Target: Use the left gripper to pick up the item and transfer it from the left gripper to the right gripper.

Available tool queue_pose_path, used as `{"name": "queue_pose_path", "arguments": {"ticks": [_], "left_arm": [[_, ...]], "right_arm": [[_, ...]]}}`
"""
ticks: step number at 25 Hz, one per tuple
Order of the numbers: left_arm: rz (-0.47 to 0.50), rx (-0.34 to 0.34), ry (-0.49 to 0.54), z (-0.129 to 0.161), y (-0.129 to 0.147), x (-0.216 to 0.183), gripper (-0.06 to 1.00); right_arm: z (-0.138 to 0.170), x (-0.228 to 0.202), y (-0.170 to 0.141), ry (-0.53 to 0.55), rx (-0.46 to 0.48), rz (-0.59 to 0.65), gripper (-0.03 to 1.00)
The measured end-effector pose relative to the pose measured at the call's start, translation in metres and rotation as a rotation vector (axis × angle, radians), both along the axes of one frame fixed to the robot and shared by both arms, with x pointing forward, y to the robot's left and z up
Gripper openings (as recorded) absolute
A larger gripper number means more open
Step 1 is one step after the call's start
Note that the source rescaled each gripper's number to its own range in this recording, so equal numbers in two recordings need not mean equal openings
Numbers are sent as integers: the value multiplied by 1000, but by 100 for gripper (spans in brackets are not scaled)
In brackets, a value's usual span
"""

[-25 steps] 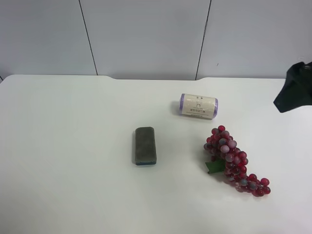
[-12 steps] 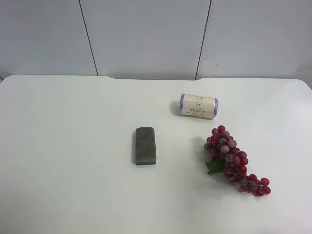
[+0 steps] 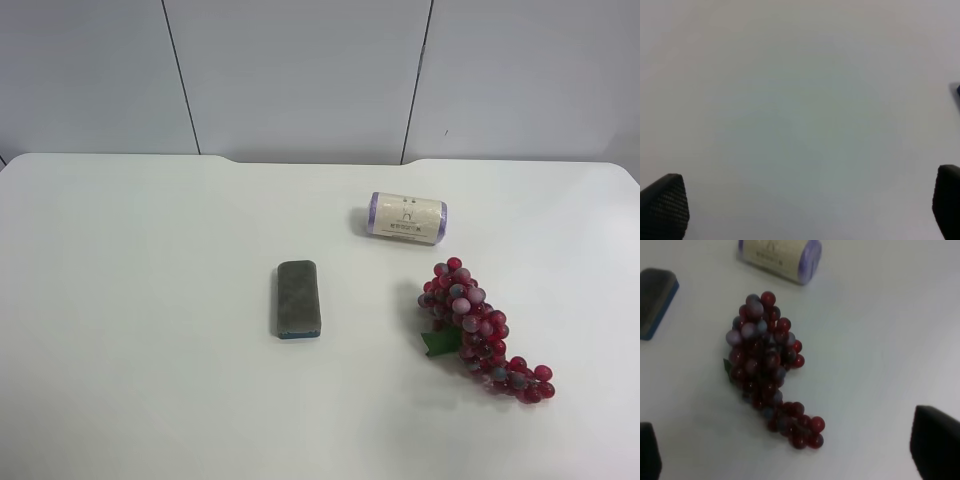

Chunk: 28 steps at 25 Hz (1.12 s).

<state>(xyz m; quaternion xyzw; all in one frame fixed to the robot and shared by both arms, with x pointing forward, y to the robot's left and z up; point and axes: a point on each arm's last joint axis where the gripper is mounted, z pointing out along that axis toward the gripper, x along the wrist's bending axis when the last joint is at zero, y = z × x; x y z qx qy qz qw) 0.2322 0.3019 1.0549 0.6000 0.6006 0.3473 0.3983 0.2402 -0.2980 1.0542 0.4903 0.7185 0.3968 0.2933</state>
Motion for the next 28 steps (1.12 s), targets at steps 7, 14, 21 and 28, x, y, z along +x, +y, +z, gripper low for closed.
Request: {"name": "queue_pose_path", "arguments": {"ticks": [7,14,21,28], "left_arm": [[0,0,0,0,0,0,100],[0,0,0,0,0,0,100],[0,0,0,0,0,0,100],[48,0,0,0,0,0,100]], "right_arm": [[0,-6,-3,-56,30,-12,100],[0,-6,-3,-56,30,-12,100],[0,-6,-3,-59,32,-14,100],[0,-7,-2,-67,28,-180,100]]}}
